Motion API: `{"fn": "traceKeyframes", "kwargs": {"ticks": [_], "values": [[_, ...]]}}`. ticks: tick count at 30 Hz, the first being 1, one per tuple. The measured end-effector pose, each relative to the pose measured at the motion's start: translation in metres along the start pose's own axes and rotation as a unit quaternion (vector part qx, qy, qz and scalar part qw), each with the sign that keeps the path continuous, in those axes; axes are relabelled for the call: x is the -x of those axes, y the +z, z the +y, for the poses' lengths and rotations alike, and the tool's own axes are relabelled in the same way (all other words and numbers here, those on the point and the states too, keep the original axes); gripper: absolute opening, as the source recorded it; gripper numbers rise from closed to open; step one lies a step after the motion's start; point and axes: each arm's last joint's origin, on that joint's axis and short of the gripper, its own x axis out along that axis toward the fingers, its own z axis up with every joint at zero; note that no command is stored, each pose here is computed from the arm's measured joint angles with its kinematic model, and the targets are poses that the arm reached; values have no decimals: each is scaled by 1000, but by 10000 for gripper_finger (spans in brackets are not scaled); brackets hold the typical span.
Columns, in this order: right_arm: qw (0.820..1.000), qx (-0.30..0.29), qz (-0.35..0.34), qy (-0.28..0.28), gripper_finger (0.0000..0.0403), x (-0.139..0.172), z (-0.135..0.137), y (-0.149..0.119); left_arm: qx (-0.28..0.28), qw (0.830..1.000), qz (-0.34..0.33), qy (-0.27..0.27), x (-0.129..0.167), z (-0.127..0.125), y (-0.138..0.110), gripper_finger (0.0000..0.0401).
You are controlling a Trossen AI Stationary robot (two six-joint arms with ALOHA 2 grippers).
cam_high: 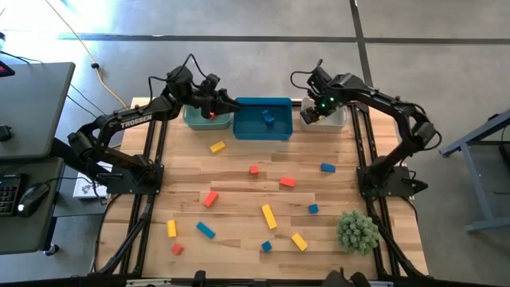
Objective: Sort & place blocks by color
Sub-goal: Put the blue block into the blue bin
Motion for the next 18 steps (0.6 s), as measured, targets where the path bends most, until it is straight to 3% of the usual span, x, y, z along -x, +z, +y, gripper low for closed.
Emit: {"fn": "traceKeyframes", "kwargs": {"ticks": [10, 18], "values": [[991, 81, 106, 9, 216, 12, 32, -39, 1, 1000, 3, 2, 0, 1, -1, 202], [969, 204, 140, 15, 216, 13, 61, -60, 1, 1000, 3, 2, 0, 1, -1, 202]]}}
